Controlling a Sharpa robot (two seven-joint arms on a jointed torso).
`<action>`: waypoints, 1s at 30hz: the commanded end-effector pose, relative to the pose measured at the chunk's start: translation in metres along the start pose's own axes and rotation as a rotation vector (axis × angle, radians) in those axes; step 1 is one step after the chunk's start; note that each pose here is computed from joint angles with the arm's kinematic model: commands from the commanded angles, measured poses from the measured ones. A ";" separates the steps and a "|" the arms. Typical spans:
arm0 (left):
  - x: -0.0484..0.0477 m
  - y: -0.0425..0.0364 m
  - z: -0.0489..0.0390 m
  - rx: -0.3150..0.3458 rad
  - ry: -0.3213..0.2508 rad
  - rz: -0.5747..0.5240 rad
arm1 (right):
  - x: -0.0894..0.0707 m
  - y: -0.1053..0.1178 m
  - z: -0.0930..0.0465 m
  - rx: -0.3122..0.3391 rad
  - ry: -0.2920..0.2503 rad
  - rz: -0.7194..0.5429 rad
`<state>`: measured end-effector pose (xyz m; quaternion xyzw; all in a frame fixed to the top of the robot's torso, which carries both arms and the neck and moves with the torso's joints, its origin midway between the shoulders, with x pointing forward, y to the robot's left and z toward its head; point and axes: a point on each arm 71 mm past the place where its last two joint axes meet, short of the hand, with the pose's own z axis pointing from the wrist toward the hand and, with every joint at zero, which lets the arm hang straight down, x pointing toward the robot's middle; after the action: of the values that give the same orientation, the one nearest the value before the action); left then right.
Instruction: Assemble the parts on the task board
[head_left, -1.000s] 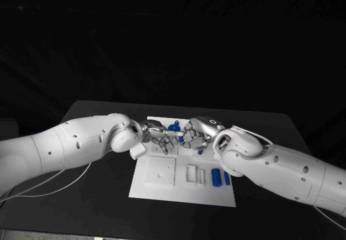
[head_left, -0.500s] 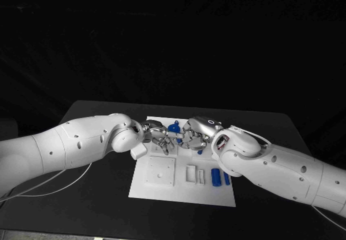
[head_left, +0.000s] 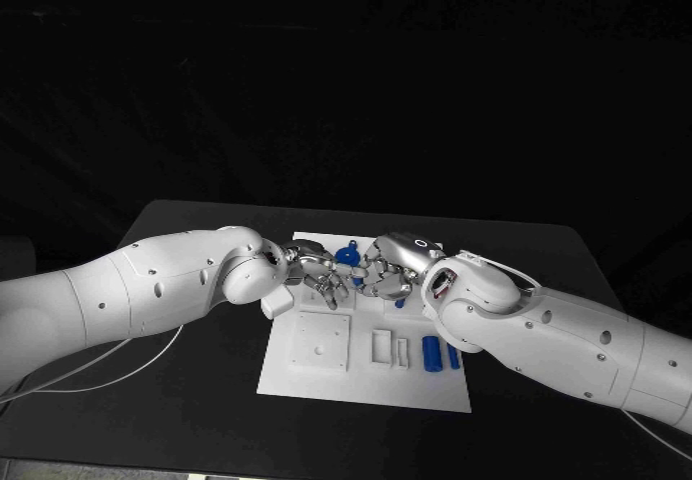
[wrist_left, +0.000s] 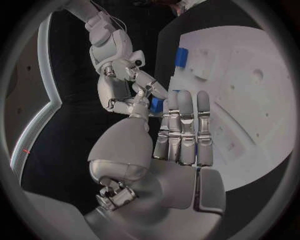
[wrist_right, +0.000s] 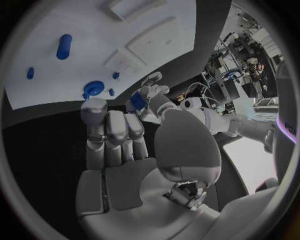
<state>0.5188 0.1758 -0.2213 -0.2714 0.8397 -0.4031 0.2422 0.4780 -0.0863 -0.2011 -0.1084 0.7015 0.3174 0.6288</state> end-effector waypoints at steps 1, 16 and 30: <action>0.0031 -0.0026 0.0009 0.009 0.013 0.001 | 0.001 0.001 0.000 -0.003 0.014 -0.012; 0.0024 -0.0038 0.0006 0.030 0.012 -0.010 | 0.002 0.001 0.001 -0.002 0.019 -0.010; 0.0020 -0.0052 0.0005 0.053 0.012 -0.025 | 0.003 0.000 0.000 0.002 0.025 -0.011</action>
<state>0.5189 0.1752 -0.2208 -0.2717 0.8351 -0.4122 0.2426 0.4790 -0.0869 -0.2026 -0.1083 0.7056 0.3136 0.6262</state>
